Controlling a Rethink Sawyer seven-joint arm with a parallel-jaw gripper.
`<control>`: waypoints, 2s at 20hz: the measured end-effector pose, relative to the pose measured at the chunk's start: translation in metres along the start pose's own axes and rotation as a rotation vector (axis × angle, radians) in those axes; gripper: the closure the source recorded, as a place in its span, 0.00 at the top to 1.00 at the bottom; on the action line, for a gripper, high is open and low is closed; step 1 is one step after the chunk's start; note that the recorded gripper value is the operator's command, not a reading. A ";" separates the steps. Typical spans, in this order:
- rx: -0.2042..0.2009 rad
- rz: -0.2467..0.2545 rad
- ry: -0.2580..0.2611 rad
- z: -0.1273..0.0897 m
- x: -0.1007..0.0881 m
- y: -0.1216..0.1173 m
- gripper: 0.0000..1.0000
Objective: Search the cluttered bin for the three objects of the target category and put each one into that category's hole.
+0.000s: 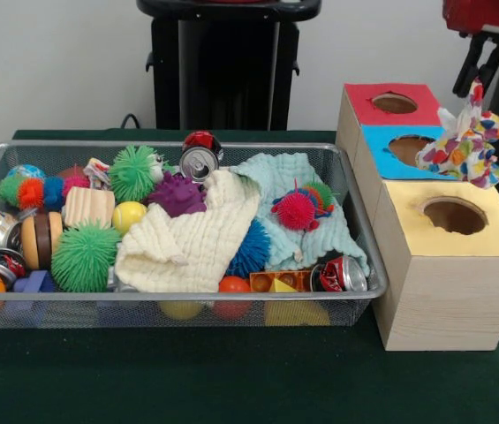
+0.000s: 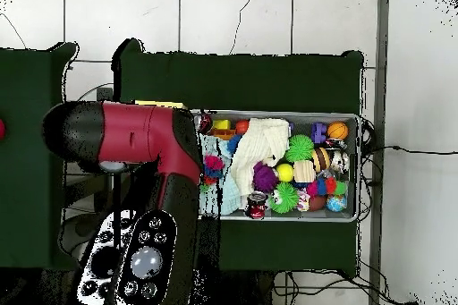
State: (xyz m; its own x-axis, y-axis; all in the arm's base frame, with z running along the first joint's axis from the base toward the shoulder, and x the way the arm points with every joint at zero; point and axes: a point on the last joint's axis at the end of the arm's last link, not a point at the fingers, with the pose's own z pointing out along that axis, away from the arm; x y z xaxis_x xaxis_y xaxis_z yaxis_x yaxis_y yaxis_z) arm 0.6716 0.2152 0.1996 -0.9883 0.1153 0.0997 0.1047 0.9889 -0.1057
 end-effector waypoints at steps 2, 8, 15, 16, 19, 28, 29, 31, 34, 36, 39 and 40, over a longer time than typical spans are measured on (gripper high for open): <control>0.003 0.003 0.006 0.007 -0.001 -0.002 0.00; 0.015 0.005 0.029 0.027 -0.001 -0.004 0.00; 0.023 0.003 0.040 0.043 -0.001 -0.004 0.00; 0.023 0.003 0.040 0.044 -0.001 -0.004 0.00; 0.022 0.006 0.038 0.052 -0.003 -0.003 0.00; 0.015 0.015 0.021 0.073 -0.010 0.001 0.00; 0.015 0.016 0.022 0.076 -0.010 0.001 0.00; 0.015 0.018 0.024 0.080 -0.010 0.001 0.00; 0.016 0.022 0.034 0.087 -0.010 0.000 0.00; 0.016 0.024 0.039 0.091 -0.010 -0.001 0.00; 0.015 0.028 0.043 0.094 -0.012 -0.002 0.00; 0.014 0.030 0.043 0.095 -0.013 -0.002 0.00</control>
State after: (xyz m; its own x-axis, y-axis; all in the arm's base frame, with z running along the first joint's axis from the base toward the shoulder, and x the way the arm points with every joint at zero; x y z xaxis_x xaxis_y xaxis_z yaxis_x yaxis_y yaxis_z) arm 0.6732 0.2029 0.1048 -0.9790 0.1493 0.1390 0.1326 0.9835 -0.1228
